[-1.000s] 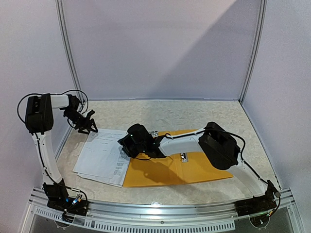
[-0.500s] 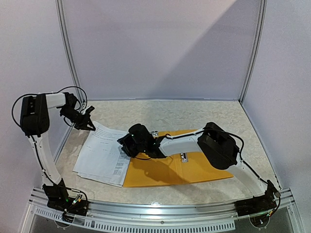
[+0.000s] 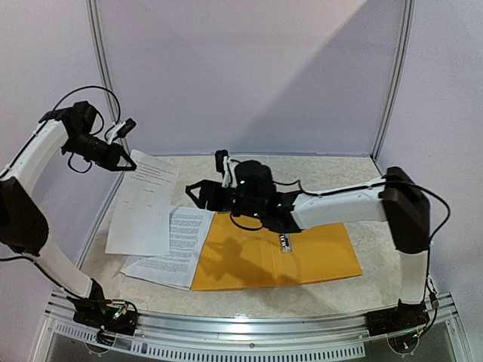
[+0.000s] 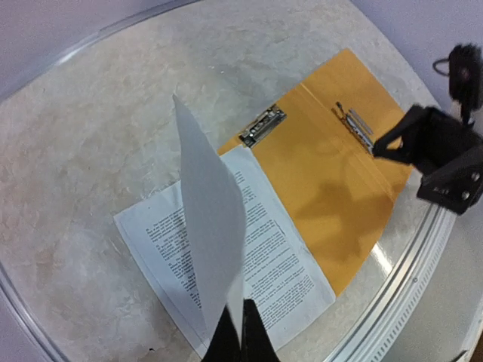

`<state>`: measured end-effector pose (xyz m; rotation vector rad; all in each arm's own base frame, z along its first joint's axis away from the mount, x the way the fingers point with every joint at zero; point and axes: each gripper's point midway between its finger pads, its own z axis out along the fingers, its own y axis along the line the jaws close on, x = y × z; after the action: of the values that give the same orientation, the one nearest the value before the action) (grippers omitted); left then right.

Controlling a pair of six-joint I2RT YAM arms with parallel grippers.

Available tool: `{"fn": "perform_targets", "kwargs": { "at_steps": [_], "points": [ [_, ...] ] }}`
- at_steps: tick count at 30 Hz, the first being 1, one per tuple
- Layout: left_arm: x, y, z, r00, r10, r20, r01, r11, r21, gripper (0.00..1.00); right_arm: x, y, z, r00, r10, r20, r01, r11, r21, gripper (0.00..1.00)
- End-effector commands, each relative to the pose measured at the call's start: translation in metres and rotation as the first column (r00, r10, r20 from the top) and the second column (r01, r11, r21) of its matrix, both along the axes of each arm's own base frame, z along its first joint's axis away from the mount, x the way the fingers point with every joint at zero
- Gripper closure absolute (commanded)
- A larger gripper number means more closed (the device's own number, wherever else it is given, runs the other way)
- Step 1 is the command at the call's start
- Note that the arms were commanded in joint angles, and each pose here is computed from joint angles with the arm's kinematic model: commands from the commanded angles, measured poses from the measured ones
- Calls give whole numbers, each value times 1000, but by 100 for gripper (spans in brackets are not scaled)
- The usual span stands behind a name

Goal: Put the files into the folder
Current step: Pick up the file from the center of the board, then pass from the left arm to the right

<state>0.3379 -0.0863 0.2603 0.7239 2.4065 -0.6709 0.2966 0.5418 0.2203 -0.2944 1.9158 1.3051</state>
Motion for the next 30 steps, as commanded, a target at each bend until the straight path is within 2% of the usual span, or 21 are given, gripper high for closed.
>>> {"fn": "perform_targets", "kwargs": {
  "at_steps": [1, 3, 6, 13, 18, 25, 28, 30],
  "points": [
    [-51, -36, 47, 973, -180, 145, 167, 981, 96, 100, -9, -36, 52, 919, 0, 395, 24, 998, -57, 36],
    [-66, -49, 66, 954, -224, 198, 202, 972, 123, 100, -12, -49, 64, 880, 6, 475, 17, 999, -45, 34],
    [-77, -61, 97, 943, -232, 237, 217, 972, 89, 100, -22, -67, 91, 832, 12, 554, -34, 999, 30, 32],
    [-108, -91, 163, 884, -282, 372, 296, 955, 22, 100, -35, -72, 109, 796, 55, 603, -123, 990, 71, 27],
    [-126, -107, 175, 864, -332, 378, 367, 930, -22, 100, -48, -66, 124, 763, 105, 638, -208, 974, 87, 23],
    [-143, -115, 193, 846, -350, 402, 405, 913, -57, 100, -28, -76, 131, 797, 92, 597, -209, 969, 130, 21],
    [-147, -117, 198, 840, -357, 408, 420, 905, -74, 100, -30, -68, 135, 793, 131, 594, -244, 963, 113, 23],
    [-146, -118, 198, 841, -354, 408, 419, 905, -77, 100, -35, -64, 138, 782, 158, 602, -285, 951, 120, 30]
  ]
}}
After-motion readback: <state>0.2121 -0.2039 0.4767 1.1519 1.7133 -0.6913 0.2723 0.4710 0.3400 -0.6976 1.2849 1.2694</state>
